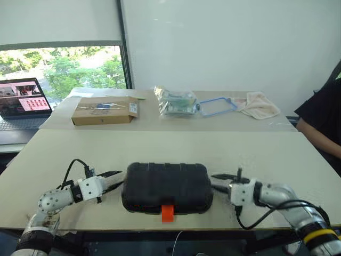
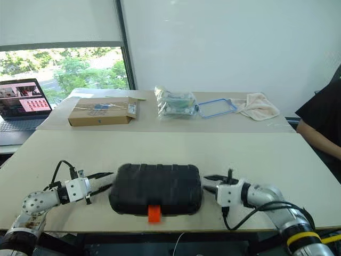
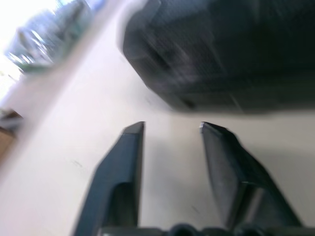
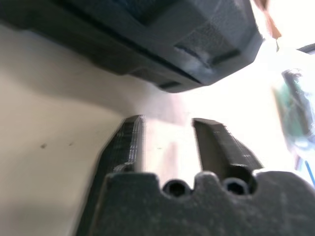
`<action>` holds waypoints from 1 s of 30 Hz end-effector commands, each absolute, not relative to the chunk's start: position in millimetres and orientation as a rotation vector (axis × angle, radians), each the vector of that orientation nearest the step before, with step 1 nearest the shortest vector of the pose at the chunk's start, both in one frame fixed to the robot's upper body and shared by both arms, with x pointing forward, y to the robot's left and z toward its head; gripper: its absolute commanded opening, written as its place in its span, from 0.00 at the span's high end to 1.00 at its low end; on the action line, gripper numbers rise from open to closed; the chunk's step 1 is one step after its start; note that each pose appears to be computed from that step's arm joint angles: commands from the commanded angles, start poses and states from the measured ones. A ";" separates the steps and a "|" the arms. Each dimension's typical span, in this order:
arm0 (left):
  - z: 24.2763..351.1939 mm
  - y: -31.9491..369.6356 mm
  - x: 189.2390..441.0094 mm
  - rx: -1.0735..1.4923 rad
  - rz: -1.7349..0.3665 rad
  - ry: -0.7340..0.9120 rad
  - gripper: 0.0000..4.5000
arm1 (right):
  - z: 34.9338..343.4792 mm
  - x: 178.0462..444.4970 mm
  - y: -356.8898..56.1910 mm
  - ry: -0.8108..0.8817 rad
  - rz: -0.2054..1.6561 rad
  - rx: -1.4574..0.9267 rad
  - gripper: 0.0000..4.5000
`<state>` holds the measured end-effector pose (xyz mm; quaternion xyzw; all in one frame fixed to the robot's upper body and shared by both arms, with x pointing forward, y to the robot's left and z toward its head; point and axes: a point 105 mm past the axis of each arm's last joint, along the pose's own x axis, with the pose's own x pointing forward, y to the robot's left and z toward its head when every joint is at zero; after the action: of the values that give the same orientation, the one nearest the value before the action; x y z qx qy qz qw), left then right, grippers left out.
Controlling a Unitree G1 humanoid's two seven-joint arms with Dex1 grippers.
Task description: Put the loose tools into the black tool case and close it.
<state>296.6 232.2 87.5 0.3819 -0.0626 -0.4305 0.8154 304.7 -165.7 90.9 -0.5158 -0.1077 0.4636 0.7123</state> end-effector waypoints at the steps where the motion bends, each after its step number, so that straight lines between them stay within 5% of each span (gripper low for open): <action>1: 100.5 249.8 304.0 0.801 -0.878 -0.101 0.24 | 108.3 297.3 -170.7 -0.256 1.044 -1.109 0.24; 4: 110.2 257.3 319.7 0.683 -0.814 -0.055 0.22 | 111.8 286.8 -183.2 -0.153 1.051 -0.967 0.32; 6: 113.6 255.1 325.8 0.642 -0.807 -0.040 0.22 | 112.8 278.7 -185.9 -0.113 1.066 -0.908 0.47; 9: 120.9 246.6 340.1 0.591 -0.800 -0.025 0.39 | 109.4 257.5 -184.5 -0.013 1.130 -0.797 0.68; 12: 129.2 228.4 357.6 0.586 -0.822 -0.027 0.68 | 91.5 228.0 -173.5 0.126 1.221 -0.708 0.93; 14: 130.3 213.4 366.6 0.585 -0.860 -0.020 0.83 | 80.4 214.6 -160.6 0.174 1.256 -0.689 1.00; 16: 127.7 201.5 370.7 0.585 -0.904 -0.005 0.99 | 74.9 209.6 -148.5 0.191 1.266 -0.672 1.00; 30: 107.9 194.1 352.5 0.482 -1.062 0.147 0.99 | 84.0 281.3 -123.4 0.120 1.052 -0.746 1.00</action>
<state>356.3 193.8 102.4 0.2331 0.0784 -0.4973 0.8320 261.7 -116.2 73.3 -0.3317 0.0694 0.5312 0.7765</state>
